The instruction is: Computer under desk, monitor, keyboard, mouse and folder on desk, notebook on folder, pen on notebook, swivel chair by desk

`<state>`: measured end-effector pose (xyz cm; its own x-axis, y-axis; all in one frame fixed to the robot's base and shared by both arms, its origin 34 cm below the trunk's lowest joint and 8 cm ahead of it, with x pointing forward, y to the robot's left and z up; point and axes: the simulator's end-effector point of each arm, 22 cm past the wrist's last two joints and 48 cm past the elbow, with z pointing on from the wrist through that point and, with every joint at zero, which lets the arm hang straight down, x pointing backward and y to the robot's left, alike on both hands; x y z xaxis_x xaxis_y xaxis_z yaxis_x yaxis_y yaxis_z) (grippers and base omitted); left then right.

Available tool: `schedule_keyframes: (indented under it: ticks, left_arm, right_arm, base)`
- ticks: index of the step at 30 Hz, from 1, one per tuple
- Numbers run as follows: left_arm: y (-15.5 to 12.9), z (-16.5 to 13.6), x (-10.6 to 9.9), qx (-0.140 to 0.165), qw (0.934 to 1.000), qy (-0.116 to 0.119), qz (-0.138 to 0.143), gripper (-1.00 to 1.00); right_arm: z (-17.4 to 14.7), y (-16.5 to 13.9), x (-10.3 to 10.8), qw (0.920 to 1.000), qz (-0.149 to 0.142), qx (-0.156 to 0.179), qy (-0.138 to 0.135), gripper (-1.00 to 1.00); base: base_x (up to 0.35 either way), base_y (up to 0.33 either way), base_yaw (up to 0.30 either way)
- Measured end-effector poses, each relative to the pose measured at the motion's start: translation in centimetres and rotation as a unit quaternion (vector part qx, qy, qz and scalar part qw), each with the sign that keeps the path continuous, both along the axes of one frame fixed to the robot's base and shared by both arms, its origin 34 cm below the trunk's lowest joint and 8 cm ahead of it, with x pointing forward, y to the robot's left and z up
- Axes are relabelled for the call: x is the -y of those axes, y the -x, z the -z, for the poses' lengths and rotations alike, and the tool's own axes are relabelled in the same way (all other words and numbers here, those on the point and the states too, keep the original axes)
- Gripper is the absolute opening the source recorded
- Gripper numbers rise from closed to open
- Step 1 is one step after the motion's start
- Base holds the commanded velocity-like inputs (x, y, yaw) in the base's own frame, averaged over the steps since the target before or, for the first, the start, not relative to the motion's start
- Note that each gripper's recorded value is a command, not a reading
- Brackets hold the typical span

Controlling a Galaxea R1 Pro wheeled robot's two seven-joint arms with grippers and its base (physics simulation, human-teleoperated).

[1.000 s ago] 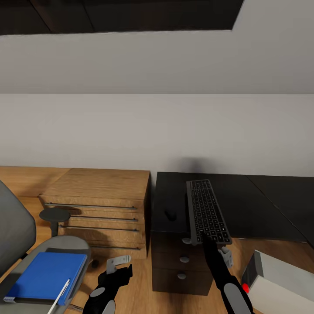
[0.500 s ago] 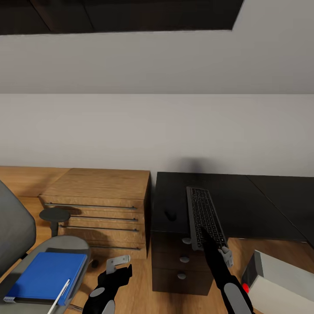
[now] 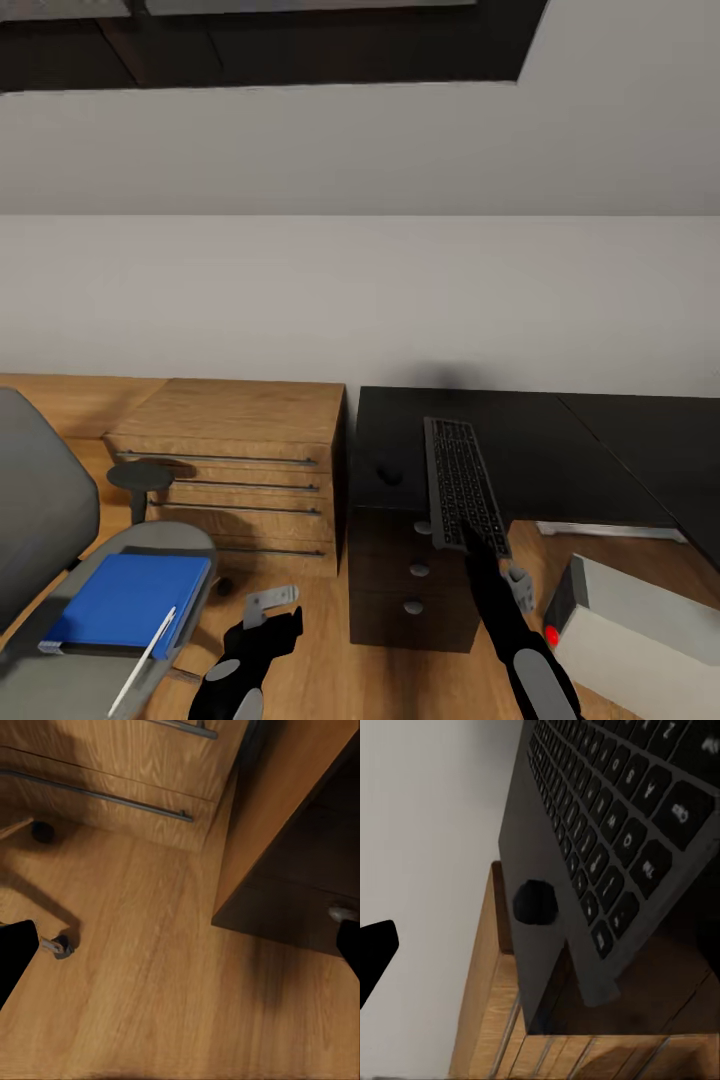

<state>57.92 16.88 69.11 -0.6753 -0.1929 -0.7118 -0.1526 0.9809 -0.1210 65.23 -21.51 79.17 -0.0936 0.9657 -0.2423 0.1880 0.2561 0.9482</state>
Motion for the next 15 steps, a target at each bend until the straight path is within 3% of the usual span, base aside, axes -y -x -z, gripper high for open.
schedule_keyframes:
  ticks: [15]
  left_arm:
    - [0.1, 0.1, 0.3, -0.002, 1.0000, 0.003, 0.001, 1.00]
  right_arm:
    - [0.9, 0.3, -1.1, 0.9999, -0.012, -0.011, 0.003, 1.00]
  base:
    - [-0.337, 0.000, 0.000]
